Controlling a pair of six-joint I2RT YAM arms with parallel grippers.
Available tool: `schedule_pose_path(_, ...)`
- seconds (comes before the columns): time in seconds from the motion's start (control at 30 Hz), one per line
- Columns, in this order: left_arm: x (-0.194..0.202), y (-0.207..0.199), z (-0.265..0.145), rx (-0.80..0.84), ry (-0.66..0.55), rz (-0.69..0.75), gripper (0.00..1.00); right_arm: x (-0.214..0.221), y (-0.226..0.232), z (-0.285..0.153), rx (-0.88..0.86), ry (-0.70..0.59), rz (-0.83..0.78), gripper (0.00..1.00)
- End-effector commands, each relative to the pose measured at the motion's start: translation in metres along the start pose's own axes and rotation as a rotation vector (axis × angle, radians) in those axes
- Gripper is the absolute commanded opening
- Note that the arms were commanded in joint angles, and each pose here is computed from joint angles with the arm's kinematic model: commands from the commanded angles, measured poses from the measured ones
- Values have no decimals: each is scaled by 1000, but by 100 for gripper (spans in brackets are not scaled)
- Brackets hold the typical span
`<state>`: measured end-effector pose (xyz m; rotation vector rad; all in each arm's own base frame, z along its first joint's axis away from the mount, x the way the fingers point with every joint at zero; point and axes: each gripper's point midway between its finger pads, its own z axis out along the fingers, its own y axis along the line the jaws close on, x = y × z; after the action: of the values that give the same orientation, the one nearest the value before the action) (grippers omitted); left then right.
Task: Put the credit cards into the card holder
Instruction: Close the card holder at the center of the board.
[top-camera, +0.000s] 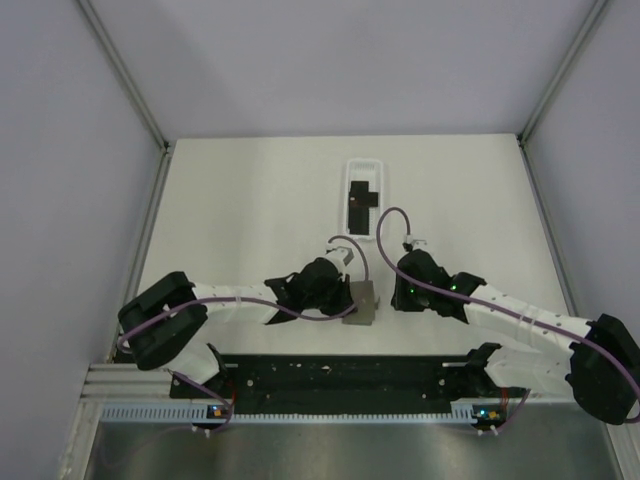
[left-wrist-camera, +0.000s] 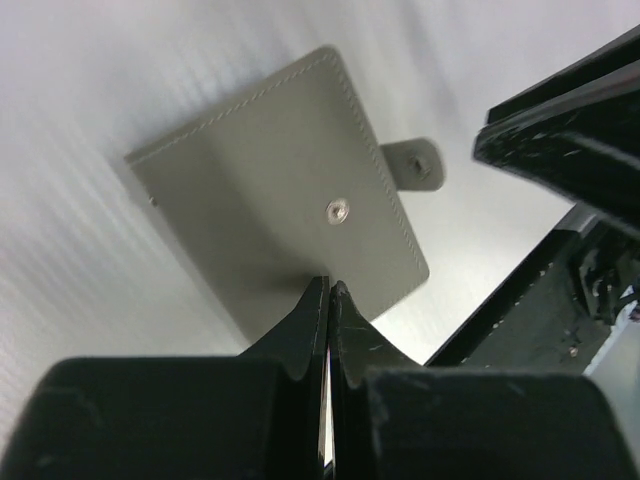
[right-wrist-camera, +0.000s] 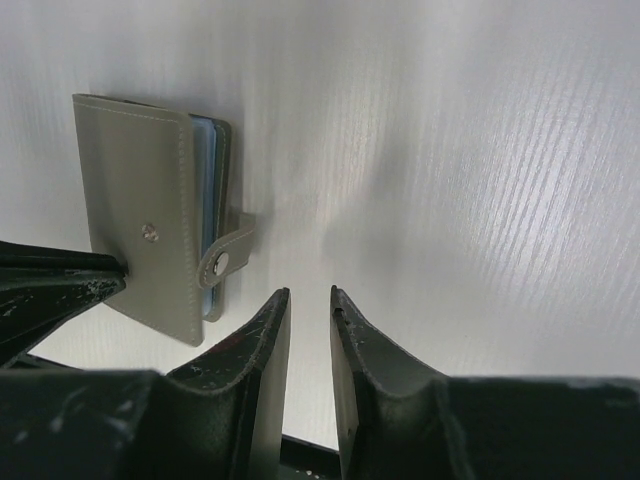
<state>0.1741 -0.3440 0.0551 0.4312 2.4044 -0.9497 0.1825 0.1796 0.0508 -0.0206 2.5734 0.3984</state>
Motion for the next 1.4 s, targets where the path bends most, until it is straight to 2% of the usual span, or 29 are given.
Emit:
schedule_pose_path(0.0,8,5,3,17,-18,-24,0,-6,1,3,4,-18,18,24)
schedule_pose_path(0.33,32,27,13,-39,31,-47,0,-17,15,-4,-85,-73,26,31)
schedule_pose_path(0.63,35,31,11,-53,31,-50,0,-18,17,-1,-124,-66,42,21)
schedule_pose_path(0.93,34,31,9,-53,29,-50,0,-26,25,12,-123,-63,13,20)
schedule_pose_path(1.37,35,33,9,-60,33,-52,0,-28,50,20,-239,-52,-9,20)
